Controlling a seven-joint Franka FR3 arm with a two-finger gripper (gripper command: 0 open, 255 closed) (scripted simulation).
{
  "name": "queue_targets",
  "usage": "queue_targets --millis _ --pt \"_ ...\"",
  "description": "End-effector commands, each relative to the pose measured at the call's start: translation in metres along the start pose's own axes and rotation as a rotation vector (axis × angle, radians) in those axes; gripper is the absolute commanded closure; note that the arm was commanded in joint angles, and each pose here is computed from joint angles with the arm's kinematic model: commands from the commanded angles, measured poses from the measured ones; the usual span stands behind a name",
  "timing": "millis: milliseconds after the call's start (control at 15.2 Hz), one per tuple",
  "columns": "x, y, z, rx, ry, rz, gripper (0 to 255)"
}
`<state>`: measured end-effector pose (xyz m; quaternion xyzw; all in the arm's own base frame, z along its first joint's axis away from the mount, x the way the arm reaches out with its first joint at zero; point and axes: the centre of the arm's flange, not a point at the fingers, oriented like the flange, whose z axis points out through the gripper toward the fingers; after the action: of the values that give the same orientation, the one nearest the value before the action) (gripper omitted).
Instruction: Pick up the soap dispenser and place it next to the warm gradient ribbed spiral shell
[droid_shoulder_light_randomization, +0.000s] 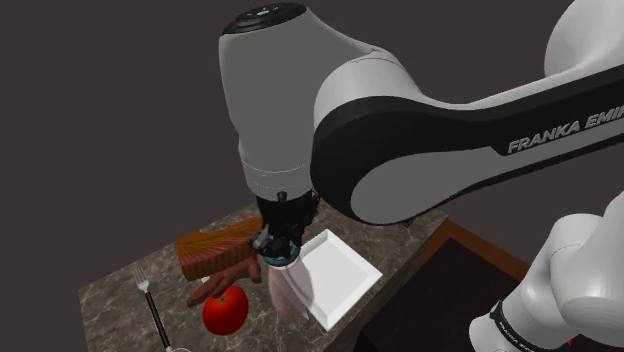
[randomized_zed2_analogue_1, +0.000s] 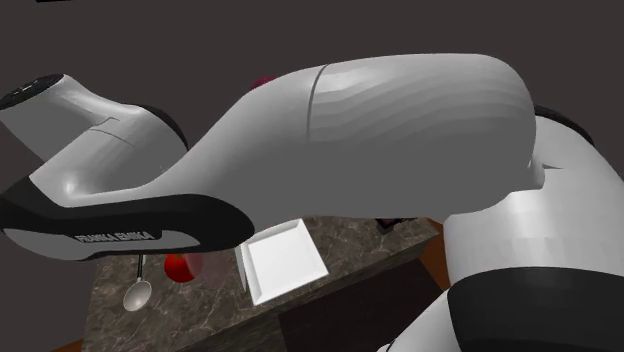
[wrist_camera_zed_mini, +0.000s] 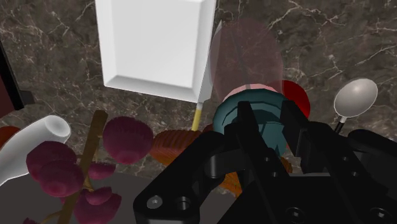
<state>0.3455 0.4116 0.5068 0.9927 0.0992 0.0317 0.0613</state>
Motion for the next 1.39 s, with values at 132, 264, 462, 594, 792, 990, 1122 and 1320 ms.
queue_targets --millis 132,264,462,594,792,990,1122,1320 --pt "-0.001 -0.003 0.021 0.0 0.001 0.0 255" --pt "-0.001 -0.005 0.031 0.0 0.001 0.0 255" --pt "-0.002 -0.007 0.047 0.0 0.001 0.0 255" --pt "-0.002 -0.008 0.058 0.0 0.001 0.0 255" --pt "-0.003 -0.01 0.073 0.0 0.001 0.0 255" --pt "-0.004 -0.012 0.089 0.0 0.001 0.0 255" --pt "-0.005 -0.013 0.099 0.0 0.001 0.0 255" --pt "-0.005 -0.016 0.115 0.0 0.001 0.0 255"
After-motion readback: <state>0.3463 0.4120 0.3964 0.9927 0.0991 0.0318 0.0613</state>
